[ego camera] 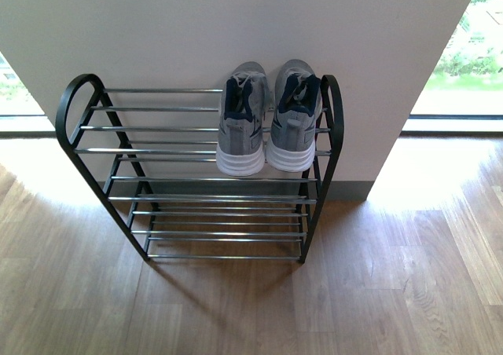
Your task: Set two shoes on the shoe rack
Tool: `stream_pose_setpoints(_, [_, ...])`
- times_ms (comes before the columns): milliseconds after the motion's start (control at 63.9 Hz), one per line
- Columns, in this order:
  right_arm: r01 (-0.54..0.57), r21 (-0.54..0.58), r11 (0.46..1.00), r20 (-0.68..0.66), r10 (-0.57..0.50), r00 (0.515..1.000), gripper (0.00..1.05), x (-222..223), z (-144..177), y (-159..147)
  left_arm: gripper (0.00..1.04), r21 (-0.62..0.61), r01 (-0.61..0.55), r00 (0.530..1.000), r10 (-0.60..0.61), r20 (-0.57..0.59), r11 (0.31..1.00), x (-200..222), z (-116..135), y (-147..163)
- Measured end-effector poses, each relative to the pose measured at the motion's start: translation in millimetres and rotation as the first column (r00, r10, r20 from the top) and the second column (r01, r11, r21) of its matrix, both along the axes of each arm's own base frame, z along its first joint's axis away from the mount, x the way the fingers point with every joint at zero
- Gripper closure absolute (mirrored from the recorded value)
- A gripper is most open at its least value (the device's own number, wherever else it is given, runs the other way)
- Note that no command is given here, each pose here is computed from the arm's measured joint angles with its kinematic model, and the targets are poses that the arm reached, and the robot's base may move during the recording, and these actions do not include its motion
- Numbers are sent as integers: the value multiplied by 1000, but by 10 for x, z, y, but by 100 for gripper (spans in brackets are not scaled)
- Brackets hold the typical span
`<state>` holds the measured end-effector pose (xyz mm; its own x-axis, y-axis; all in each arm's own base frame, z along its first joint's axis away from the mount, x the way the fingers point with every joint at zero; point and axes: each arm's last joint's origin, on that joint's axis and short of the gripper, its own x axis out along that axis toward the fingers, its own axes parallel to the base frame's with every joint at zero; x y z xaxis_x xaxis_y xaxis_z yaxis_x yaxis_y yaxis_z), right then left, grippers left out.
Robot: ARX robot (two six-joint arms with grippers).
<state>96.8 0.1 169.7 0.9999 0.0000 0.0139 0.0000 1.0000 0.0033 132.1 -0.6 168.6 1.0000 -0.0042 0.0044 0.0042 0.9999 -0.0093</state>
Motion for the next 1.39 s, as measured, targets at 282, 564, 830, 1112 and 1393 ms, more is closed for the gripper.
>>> stream_pose_setpoints(282, [0,0,1000,0,0,1000,103,0,0,0,103,0,0,1000,0,8,1000,-93,22,0])
stream_pose_setpoints(564, [0,0,1000,0,0,1000,103,0,0,0,103,0,0,1000,0,10,1000,-175,26,1])
stream_pose_setpoints(830, [0,0,1000,0,0,1000,103,0,0,0,103,0,0,1000,0,11,1000,-222,24,1])
stream_pose_setpoints(1112, [0,0,1000,0,0,1000,103,0,0,0,103,0,0,1000,0,-7,1000,-338,-15,1])
stream_pose_setpoints(1393, [0,-1,1000,0,0,1000,87,0,0,0,95,0,-1,1000,1,-7,1000,-342,-16,3])
